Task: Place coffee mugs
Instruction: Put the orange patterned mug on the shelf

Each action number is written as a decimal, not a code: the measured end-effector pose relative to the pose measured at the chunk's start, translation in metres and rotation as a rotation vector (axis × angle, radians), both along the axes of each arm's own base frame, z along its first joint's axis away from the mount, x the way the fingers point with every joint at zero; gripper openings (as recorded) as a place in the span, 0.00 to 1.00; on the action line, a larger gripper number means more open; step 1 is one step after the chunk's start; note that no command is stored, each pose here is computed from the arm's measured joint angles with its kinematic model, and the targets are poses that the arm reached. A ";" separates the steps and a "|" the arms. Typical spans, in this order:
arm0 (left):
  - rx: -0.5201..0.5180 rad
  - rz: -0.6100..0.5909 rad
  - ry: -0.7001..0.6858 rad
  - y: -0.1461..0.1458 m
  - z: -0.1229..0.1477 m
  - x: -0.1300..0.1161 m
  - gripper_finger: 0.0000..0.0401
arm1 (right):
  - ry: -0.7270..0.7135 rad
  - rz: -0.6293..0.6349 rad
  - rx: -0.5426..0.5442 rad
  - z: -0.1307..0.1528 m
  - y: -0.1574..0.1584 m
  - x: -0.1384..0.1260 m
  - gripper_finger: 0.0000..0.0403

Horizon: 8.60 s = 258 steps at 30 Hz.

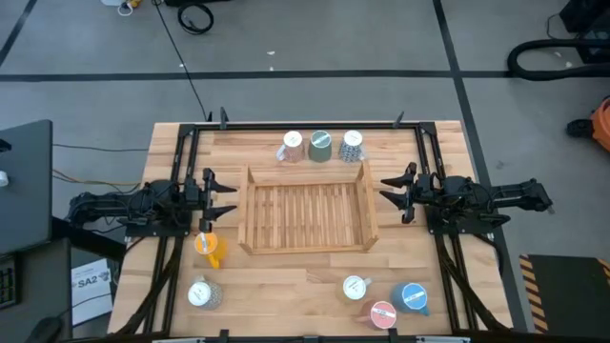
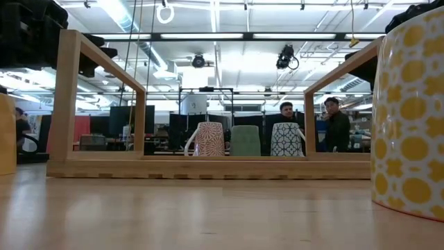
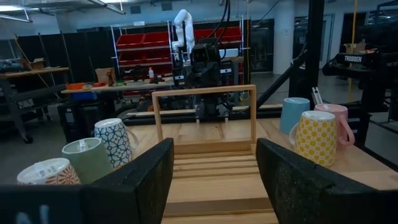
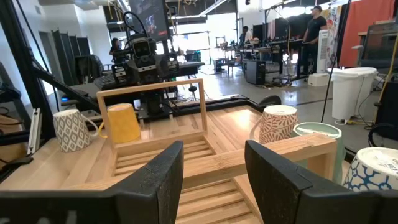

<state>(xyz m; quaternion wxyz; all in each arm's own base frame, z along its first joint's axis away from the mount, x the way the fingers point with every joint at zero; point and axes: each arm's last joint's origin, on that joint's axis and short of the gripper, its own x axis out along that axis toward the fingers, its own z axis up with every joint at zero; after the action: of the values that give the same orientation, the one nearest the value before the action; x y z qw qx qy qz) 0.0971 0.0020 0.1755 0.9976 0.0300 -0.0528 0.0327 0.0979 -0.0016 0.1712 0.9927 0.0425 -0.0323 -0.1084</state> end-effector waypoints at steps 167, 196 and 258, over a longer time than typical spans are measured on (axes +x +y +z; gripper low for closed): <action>-0.419 0.567 0.976 0.196 -0.017 0.201 0.30 | 0.002 -0.001 0.000 0.000 0.000 0.000 0.44; -0.397 0.558 0.985 0.196 -0.017 0.201 0.21 | 0.002 -0.001 0.000 0.000 0.000 0.000 0.44; -0.333 0.443 1.016 0.147 0.005 0.213 0.20 | 0.003 0.000 0.000 0.000 0.000 0.000 0.44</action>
<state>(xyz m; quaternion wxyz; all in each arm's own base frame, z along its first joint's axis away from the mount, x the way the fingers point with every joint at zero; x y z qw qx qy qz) 0.3101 0.1491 0.1807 0.8585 -0.1049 0.4463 0.2299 0.0979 -0.0017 0.1709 0.9927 0.0421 -0.0310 -0.1086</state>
